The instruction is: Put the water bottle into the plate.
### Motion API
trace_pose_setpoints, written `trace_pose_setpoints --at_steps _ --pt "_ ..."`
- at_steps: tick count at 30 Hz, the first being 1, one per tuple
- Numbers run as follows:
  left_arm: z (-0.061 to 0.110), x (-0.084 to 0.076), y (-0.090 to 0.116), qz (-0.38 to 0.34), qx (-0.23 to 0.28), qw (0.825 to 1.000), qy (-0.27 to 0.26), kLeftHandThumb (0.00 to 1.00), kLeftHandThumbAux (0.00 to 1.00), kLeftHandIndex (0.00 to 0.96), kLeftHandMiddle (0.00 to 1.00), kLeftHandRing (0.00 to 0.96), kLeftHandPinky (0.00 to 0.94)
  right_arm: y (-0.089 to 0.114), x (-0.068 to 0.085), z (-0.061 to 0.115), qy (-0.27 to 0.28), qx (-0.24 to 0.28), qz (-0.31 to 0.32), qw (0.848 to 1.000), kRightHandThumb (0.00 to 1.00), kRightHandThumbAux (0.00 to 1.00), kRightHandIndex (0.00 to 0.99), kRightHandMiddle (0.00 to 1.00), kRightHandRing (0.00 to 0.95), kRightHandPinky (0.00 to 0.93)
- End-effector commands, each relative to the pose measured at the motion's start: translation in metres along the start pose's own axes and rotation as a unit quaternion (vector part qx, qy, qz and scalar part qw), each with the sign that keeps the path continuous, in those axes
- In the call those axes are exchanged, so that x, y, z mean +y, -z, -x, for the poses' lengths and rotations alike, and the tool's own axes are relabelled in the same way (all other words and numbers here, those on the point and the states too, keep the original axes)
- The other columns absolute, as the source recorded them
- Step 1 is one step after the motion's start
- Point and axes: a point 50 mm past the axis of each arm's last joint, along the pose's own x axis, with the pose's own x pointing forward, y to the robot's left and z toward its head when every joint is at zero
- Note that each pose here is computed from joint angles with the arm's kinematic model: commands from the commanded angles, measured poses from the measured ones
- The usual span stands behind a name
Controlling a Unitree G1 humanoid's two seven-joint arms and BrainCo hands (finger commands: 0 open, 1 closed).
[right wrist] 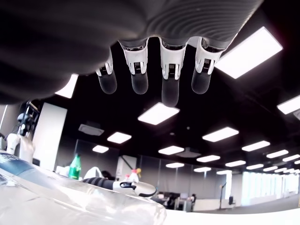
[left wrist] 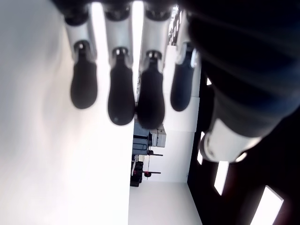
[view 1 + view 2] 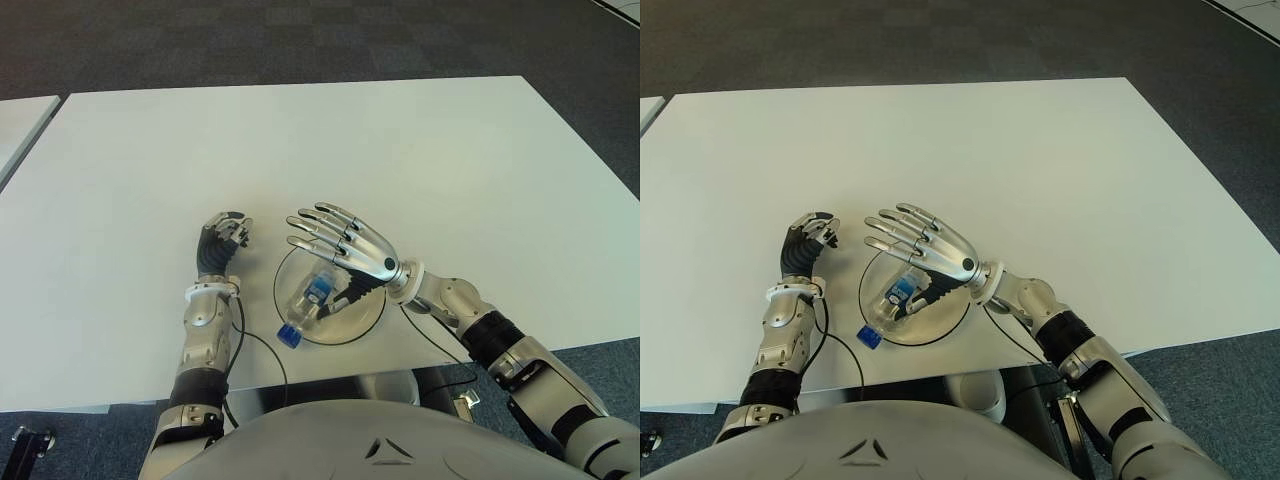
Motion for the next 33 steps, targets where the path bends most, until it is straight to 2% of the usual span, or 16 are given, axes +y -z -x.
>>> trace_pose_setpoints --at_steps 1,5,9,13,15,19,21,23,27,30,33 --pt "0.003 0.002 0.005 0.002 0.011 1.000 0.001 0.709 0.712 0.436 0.670 0.653 0.635 0.002 0.003 0.001 0.032 0.004 0.029 0.999 0.000 0.157 0.000 0.000 0.000 0.000" --pt "0.003 0.003 0.005 0.003 0.013 1.000 0.000 0.708 0.711 0.436 0.669 0.653 0.633 0.005 0.004 0.003 0.076 0.025 0.039 0.996 0.000 0.185 0.000 0.000 0.000 0.000" --pt "0.003 0.003 0.005 0.005 0.013 1.000 0.001 0.708 0.711 0.436 0.668 0.654 0.633 0.007 0.004 0.005 0.116 0.052 0.019 0.992 0.000 0.217 0.000 0.000 0.000 0.000" --pt "0.002 0.003 0.005 0.003 0.013 1.000 0.000 0.708 0.711 0.436 0.669 0.655 0.632 0.027 -0.003 -0.010 0.212 0.108 -0.062 0.969 0.000 0.291 0.000 0.000 0.000 0.000" --pt "0.001 0.003 0.005 0.001 0.013 1.000 0.000 0.708 0.711 0.437 0.672 0.657 0.637 0.039 -0.013 -0.022 0.256 0.130 -0.114 0.951 0.000 0.358 0.000 0.000 0.000 0.000" --pt "0.001 0.004 0.005 -0.004 0.014 1.000 0.000 0.709 0.711 0.437 0.678 0.662 0.646 0.037 -0.017 -0.020 0.316 0.159 -0.156 0.922 0.000 0.470 0.000 0.000 0.000 0.000" --pt "0.001 0.004 0.005 -0.007 0.014 1.000 0.001 0.709 0.711 0.437 0.680 0.665 0.649 0.039 -0.024 -0.021 0.346 0.164 -0.164 0.909 0.000 0.519 0.000 0.000 0.000 0.000" --pt "0.000 0.004 0.004 -0.009 0.014 1.000 0.001 0.709 0.711 0.437 0.684 0.669 0.654 0.044 -0.029 -0.014 0.366 0.185 -0.161 0.898 0.000 0.590 0.000 0.000 0.000 0.000" --pt "0.000 0.004 0.004 -0.013 0.013 1.000 0.001 0.709 0.711 0.437 0.689 0.674 0.657 0.052 -0.027 0.005 0.372 0.241 -0.151 0.884 0.000 0.683 0.000 0.000 0.000 0.010" --pt "0.000 0.004 0.004 -0.019 0.013 1.000 0.000 0.709 0.711 0.438 0.692 0.679 0.665 0.056 -0.021 0.033 0.350 0.307 -0.168 0.869 0.000 0.731 0.000 0.000 0.000 0.032" --pt "-0.001 0.004 0.004 -0.023 0.013 1.000 0.000 0.709 0.712 0.438 0.695 0.682 0.668 0.060 -0.021 0.035 0.349 0.331 -0.181 0.857 0.000 0.758 0.000 0.000 0.000 0.042"
